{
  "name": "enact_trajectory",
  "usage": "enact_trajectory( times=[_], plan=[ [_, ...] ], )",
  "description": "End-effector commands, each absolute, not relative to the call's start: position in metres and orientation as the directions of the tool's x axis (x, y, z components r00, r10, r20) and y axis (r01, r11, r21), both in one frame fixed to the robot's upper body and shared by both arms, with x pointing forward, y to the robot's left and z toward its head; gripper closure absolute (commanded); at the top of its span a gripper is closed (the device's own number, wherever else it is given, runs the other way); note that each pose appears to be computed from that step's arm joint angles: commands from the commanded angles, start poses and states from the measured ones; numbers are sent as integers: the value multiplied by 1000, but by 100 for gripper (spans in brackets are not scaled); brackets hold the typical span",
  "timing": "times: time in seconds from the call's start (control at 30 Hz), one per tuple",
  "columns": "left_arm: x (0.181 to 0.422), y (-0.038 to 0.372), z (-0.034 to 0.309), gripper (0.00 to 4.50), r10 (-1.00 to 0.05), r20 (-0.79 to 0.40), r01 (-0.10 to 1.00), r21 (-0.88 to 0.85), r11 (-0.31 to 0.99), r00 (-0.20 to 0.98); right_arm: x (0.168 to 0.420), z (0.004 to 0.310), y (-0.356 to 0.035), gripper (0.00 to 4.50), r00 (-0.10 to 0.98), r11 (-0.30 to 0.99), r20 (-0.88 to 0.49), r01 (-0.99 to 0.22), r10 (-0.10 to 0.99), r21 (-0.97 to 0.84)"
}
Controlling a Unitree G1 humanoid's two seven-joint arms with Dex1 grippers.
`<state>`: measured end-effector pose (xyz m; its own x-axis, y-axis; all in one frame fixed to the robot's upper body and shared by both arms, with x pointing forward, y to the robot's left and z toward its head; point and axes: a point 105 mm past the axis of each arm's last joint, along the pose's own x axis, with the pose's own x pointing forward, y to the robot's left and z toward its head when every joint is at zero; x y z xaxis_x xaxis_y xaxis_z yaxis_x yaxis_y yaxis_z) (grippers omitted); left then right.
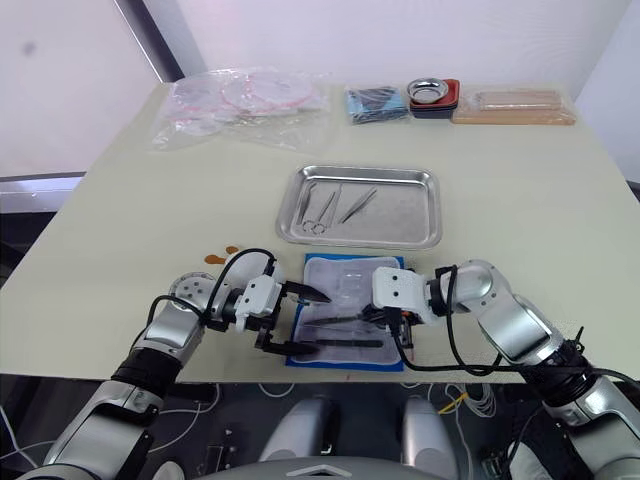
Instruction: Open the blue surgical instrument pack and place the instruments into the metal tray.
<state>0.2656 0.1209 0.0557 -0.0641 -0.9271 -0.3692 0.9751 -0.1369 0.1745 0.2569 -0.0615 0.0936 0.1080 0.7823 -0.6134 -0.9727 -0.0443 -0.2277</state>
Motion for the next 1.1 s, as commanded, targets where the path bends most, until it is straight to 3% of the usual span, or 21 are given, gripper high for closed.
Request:
enact_trajectory(
  times=[0.03,0.53,1.1],
  plan=[
    [257,129,24,0,-881,-467,990,74,-117,-70,254,113,-55,433,124,-92,-607,-946,785,-311],
    [258,128,24,0,-882,-467,991,80,-111,-61,249,118,-99,433,150,-87,-677,-949,720,-303],
    [260,128,24,0,-880,-471,990,86,-112,-59,258,147,-149,433,276,7,-647,-923,711,-385]
  ],
)
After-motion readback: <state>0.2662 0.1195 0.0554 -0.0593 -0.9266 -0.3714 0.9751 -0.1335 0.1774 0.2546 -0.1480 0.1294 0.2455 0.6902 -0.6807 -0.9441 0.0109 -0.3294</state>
